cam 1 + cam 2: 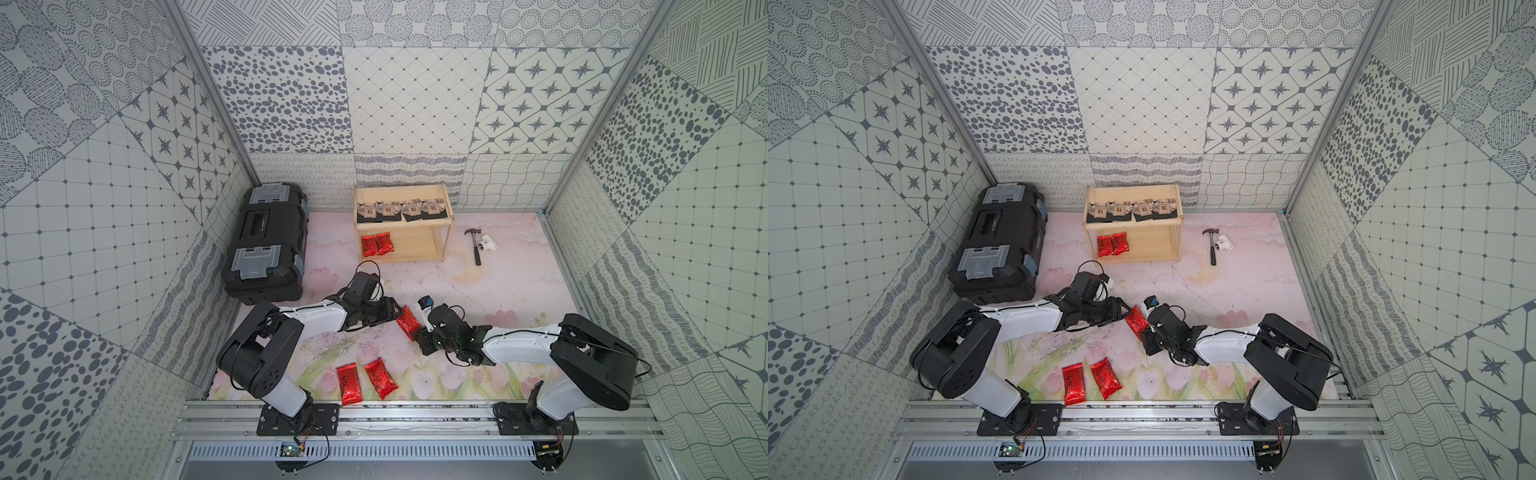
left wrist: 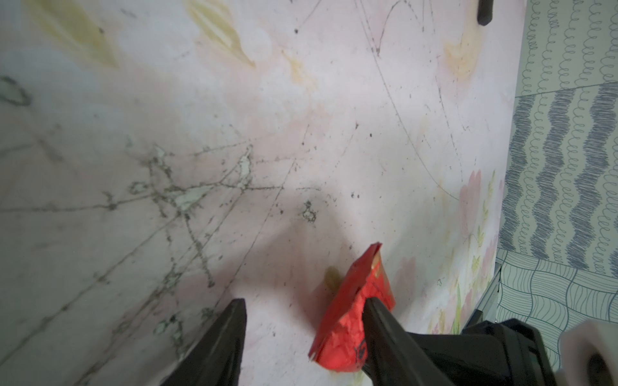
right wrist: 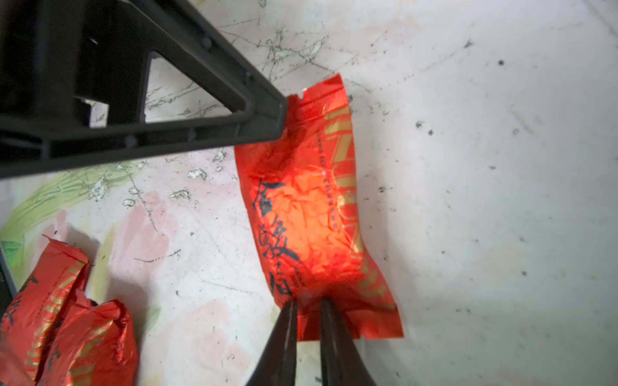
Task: Place the tea bags on the shelf by color
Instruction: Pick up the tea bag from the center of the board, then place the tea bag on the shelf.
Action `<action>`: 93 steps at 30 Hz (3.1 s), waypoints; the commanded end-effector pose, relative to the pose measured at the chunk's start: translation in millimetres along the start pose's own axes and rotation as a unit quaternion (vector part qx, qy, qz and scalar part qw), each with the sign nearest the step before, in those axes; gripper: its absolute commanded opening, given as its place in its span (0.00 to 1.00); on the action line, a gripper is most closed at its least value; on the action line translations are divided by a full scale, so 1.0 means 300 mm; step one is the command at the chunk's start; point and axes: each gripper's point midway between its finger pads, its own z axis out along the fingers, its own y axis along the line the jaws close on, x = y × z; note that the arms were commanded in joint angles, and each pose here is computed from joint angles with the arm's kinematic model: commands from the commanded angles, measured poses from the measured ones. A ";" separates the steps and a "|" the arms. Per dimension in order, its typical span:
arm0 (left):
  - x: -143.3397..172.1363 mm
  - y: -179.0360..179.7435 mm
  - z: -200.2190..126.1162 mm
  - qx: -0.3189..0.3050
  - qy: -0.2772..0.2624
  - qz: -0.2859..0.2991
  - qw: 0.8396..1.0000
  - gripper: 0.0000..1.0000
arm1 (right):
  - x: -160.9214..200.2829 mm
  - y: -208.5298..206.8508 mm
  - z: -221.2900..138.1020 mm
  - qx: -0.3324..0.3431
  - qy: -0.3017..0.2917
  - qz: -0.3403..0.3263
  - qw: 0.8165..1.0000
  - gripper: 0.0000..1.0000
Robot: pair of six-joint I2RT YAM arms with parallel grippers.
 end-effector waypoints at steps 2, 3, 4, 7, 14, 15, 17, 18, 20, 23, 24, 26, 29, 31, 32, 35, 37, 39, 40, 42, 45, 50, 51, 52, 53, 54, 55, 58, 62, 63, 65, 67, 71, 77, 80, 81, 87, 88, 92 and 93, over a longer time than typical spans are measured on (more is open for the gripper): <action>-0.025 -0.056 0.020 0.052 -0.010 0.020 0.998 0.55 | 0.003 -0.005 0.008 -0.007 -0.004 0.005 1.000 0.17; -0.025 -0.060 0.023 0.057 -0.009 0.021 0.998 0.52 | 0.001 -0.007 0.008 -0.007 -0.005 0.006 1.000 0.17; -0.023 -0.063 0.025 0.060 -0.008 0.023 0.998 0.47 | -0.001 -0.008 0.007 -0.007 -0.005 0.007 1.000 0.17; -0.017 -0.068 0.022 0.066 -0.006 0.025 0.997 0.35 | -0.002 -0.013 0.009 -0.008 -0.004 0.009 1.000 0.17; -0.016 -0.066 -0.004 0.059 -0.014 0.027 0.998 0.12 | 0.000 -0.016 0.015 -0.010 -0.002 0.012 1.000 0.16; -0.018 -0.066 -0.008 0.057 -0.016 0.027 0.998 0.10 | -0.004 -0.014 0.013 -0.011 -0.003 0.012 1.000 0.16; -0.018 -0.063 -0.016 0.052 -0.018 0.026 0.998 0.04 | -0.014 -0.010 0.001 -0.013 -0.008 0.013 1.000 0.16; -0.020 -0.064 -0.023 0.051 -0.020 0.027 0.998 0.02 | -0.025 -0.007 -0.011 -0.014 -0.012 0.013 1.000 0.17; -0.024 -0.071 -0.036 0.050 -0.024 0.027 0.998 0.00 | -0.072 0.010 -0.050 -0.017 -0.031 0.014 0.999 0.20; -0.032 -0.087 -0.066 0.051 -0.033 0.025 0.998 0.00 | -0.153 0.019 -0.130 -0.010 -0.071 0.030 0.997 0.27; -0.039 -0.098 -0.079 0.053 -0.037 0.023 0.998 0.00 | -0.179 0.016 -0.157 -0.004 -0.087 0.040 0.995 0.30; -0.059 -0.133 -0.119 0.064 -0.052 0.026 0.996 0.00 | -0.236 0.016 -0.222 -0.005 -0.128 0.079 0.989 0.39; -0.101 -0.204 -0.184 0.096 -0.073 0.029 0.992 0.00 | -0.277 -0.022 -0.290 0.004 -0.172 0.171 0.970 0.44; -0.132 -0.246 -0.219 0.130 -0.079 0.021 0.988 0.00 | -0.295 -0.027 -0.326 -0.025 -0.194 0.232 0.953 0.44; -0.153 -0.263 -0.236 0.149 -0.082 0.013 0.985 0.00 | -0.303 -0.031 -0.341 -0.042 -0.202 0.265 0.942 0.44; -0.197 -0.304 -0.272 0.203 -0.083 -0.011 0.976 0.00 | -0.341 -0.055 -0.377 -0.119 -0.210 0.372 0.896 0.44; -0.224 -0.332 -0.298 0.234 -0.088 -0.020 0.968 0.00 | -0.360 -0.060 -0.398 -0.156 -0.210 0.406 0.875 0.46; -0.241 -0.357 -0.320 0.258 -0.089 -0.026 0.962 0.00 | -0.374 -0.060 -0.413 -0.189 -0.210 0.429 0.858 0.48; -0.249 -0.371 -0.332 0.271 -0.090 -0.027 0.958 0.00 | -0.377 -0.063 -0.417 -0.203 -0.210 0.439 0.850 0.49; -0.259 -0.395 -0.350 0.296 -0.090 -0.028 0.951 0.00 | -0.391 -0.062 -0.427 -0.235 -0.211 0.451 0.835 0.50; -0.265 -0.421 -0.367 0.317 -0.087 -0.028 0.944 0.00 | -0.420 -0.044 -0.444 -0.272 -0.211 0.449 0.824 0.52; -0.266 -0.451 -0.395 0.338 -0.086 -0.023 0.937 0.00 | -0.459 -0.009 -0.459 -0.302 -0.211 0.430 0.824 0.52; -0.267 -0.455 -0.399 0.340 -0.086 -0.024 0.936 0.00 | -0.465 -0.006 -0.459 -0.305 -0.211 0.429 0.824 0.51; -0.267 -0.457 -0.401 0.342 -0.085 -0.024 0.935 0.00 | -0.469 -0.001 -0.460 -0.310 -0.212 0.427 0.823 0.48; -0.267 -0.459 -0.402 0.345 -0.085 -0.027 0.934 0.00 | -0.475 0.003 -0.463 -0.315 -0.214 0.424 0.822 0.45; -0.268 -0.461 -0.404 0.350 -0.085 -0.030 0.932 0.00 | -0.477 0.004 -0.463 -0.318 -0.215 0.424 0.821 0.42; -0.267 -0.465 -0.406 0.357 -0.085 -0.032 0.930 0.00 | -0.475 0.005 -0.461 -0.318 -0.213 0.424 0.821 0.41; -0.267 -0.467 -0.407 0.368 -0.083 -0.042 0.925 0.00 | -0.480 0.008 -0.457 -0.319 -0.211 0.422 0.822 0.35; -0.262 -0.467 -0.412 0.371 -0.084 -0.042 0.924 0.00 | -0.496 0.025 -0.459 -0.330 -0.210 0.414 0.822 0.31; -0.262 -0.468 -0.413 0.372 -0.084 -0.041 0.924 0.00 | -0.499 0.026 -0.459 -0.331 -0.211 0.412 0.822 0.30; -0.263 -0.471 -0.417 0.372 -0.085 -0.040 0.923 0.00 | -0.506 0.030 -0.457 -0.334 -0.211 0.410 0.822 0.27; -0.263 -0.473 -0.418 0.373 -0.084 -0.038 0.923 0.00 | -0.509 0.035 -0.453 -0.338 -0.209 0.409 0.821 0.24; -0.262 -0.473 -0.419 0.373 -0.084 -0.038 0.923 0.00 | -0.512 0.036 -0.450 -0.344 -0.210 0.409 0.818 0.15; -0.261 -0.471 -0.416 0.368 -0.084 -0.034 0.926 0.00 | -0.502 0.025 -0.447 -0.342 -0.212 0.416 0.815 0.00; -0.257 -0.458 -0.408 0.348 -0.078 -0.028 0.934 0.10 | -0.502 0.012 -0.430 -0.322 -0.211 0.418 0.823 0.00; -0.251 -0.448 -0.407 0.337 -0.074 -0.025 0.938 0.22 | -0.490 -0.003 -0.404 -0.302 -0.202 0.423 0.830 0.00; -0.210 -0.239 -0.437 0.152 -0.106 -0.032 0.982 0.96 | -0.528 -0.142 -0.281 -0.183 -0.243 0.464 0.832 0.00; -0.200 -0.210 -0.452 0.124 -0.107 -0.033 0.986 0.99 | -0.540 -0.155 -0.253 -0.170 -0.247 0.473 0.828 0.00; -0.188 -0.125 -0.462 0.069 -0.091 -0.055 0.992 0.99 | -0.627 -0.191 -0.122 -0.137 -0.274 0.502 0.809 0.00; -0.187 -0.118 -0.461 0.062 -0.083 -0.055 0.993 0.99 | -0.642 -0.199 -0.085 -0.128 -0.279 0.509 0.804 0.00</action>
